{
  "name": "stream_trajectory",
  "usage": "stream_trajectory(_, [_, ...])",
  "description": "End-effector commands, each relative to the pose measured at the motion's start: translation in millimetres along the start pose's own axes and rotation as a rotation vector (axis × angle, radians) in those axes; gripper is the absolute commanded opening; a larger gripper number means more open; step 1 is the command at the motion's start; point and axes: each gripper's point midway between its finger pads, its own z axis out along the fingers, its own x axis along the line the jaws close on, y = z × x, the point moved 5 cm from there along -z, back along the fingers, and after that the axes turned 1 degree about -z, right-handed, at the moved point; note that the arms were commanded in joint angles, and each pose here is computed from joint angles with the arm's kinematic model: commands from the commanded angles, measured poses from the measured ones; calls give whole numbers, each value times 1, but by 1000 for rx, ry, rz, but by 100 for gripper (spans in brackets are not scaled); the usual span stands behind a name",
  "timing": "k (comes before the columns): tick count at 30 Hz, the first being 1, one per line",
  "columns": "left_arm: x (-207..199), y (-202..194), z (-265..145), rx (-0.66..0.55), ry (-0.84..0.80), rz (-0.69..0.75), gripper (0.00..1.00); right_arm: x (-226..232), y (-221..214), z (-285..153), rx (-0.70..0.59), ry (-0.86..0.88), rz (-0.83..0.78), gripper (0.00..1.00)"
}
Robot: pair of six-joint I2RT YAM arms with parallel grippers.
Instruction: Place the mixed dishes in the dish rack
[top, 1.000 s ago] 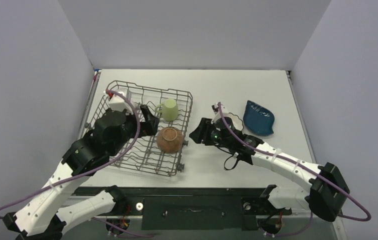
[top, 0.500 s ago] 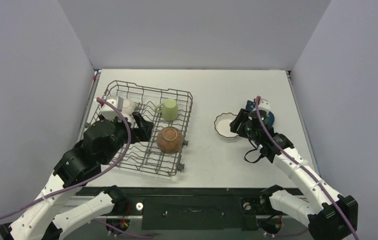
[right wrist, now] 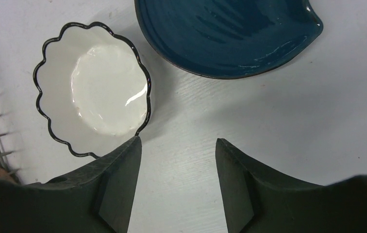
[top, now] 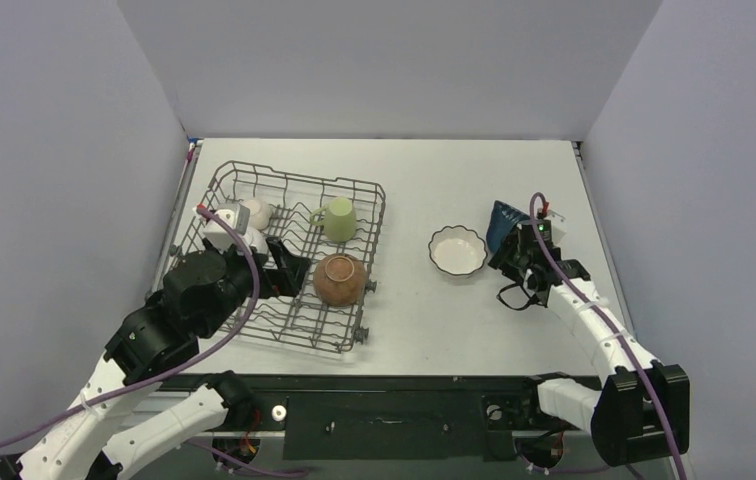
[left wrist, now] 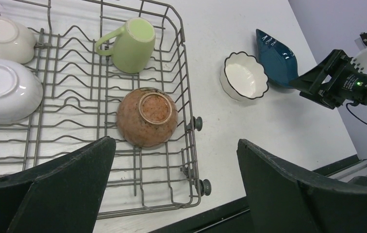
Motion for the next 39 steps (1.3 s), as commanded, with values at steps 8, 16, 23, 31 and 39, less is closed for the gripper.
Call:
stream_trajectory(8, [-13, 3, -3, -19, -101, -28, 96, 3, 9, 25, -12, 33, 11, 53])
stream_trajectory(16, [-21, -1, -2, -3, -164, -42, 96, -52, 58, 34, -96, -33, 288, 53])
stream_trajectory(23, [-29, -3, 1, 15, -222, -31, 96, -100, 96, 56, -130, -107, 439, 49])
stream_trajectory(31, [-40, -4, 2, 30, -297, -24, 96, -106, 119, 104, -102, 42, 421, 47])
stream_trajectory(39, [-49, -4, 2, 34, -360, -22, 96, -98, 119, 145, -49, 279, 456, 40])
